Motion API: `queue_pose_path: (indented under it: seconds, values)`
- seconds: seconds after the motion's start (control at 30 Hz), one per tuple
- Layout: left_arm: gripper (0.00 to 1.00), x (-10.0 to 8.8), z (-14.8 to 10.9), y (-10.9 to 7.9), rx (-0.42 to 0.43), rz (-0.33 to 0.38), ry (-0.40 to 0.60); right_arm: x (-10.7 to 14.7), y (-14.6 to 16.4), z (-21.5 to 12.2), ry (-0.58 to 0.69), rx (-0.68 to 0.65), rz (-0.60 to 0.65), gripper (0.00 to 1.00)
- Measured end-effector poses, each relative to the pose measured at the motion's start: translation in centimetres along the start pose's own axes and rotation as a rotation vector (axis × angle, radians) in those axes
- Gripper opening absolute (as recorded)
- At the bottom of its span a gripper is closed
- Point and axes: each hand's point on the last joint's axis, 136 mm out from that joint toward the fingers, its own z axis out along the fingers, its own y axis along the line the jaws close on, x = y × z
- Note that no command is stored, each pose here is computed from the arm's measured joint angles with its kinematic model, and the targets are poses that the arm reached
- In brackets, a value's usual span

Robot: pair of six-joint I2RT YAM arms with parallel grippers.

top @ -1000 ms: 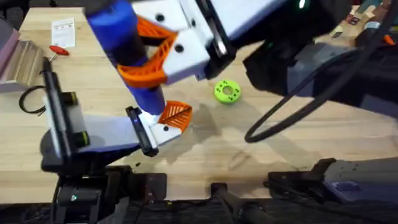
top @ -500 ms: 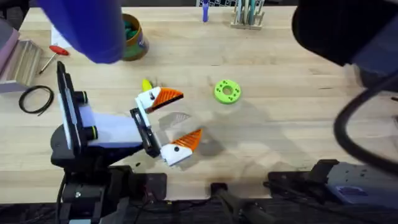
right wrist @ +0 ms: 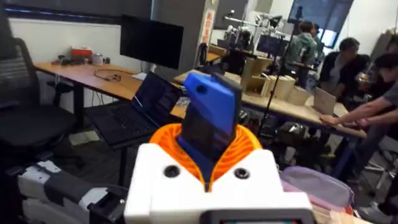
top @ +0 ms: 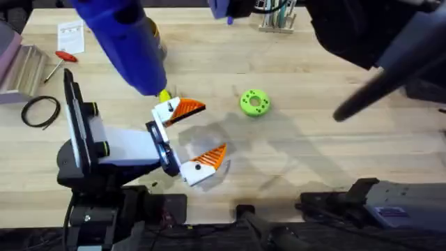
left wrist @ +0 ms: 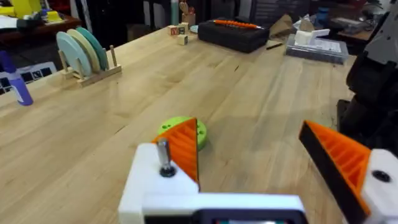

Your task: Pick up the gripper from the table and insert it into the empty holder that is missing its gripper. Then pick up a screw, insert it into the mounting hole, and use the screwdriver to tighten it. Finally, clean up the table by picking up the vegetable and placing it into the bucket.

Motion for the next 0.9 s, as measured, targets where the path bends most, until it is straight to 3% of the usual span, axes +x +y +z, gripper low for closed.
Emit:
queue_pose_path:
  seconds: [0.17,0.33,0.5,0.57,0.73,0.9]
  values:
    - [0.987,0.0,0.0,0.0,0.000,0.000,0.000,1.3,-1.1,-0.7,0.040,0.038,0.037,0.021]
    - [0.987,0.0,0.0,0.0,0.000,0.000,0.000,5.7,-4.6,-4.1,0.166,0.210,0.225,0.021]
    - [0.987,0.0,0.0,0.0,0.000,0.000,0.000,12.4,-8.6,-11.1,0.398,0.552,0.407,0.021]
    - [0.988,0.0,0.0,0.0,0.000,0.000,0.000,14.0,-9.5,-14.5,0.497,0.678,0.433,0.021]
    - [0.987,0.0,0.0,0.0,0.000,0.000,0.000,13.8,-10.9,-23.6,0.668,0.963,0.423,0.021]
    - [0.987,0.0,0.0,0.0,0.000,0.000,0.000,13.9,-9.7,-31.2,0.828,1.158,0.458,0.021]
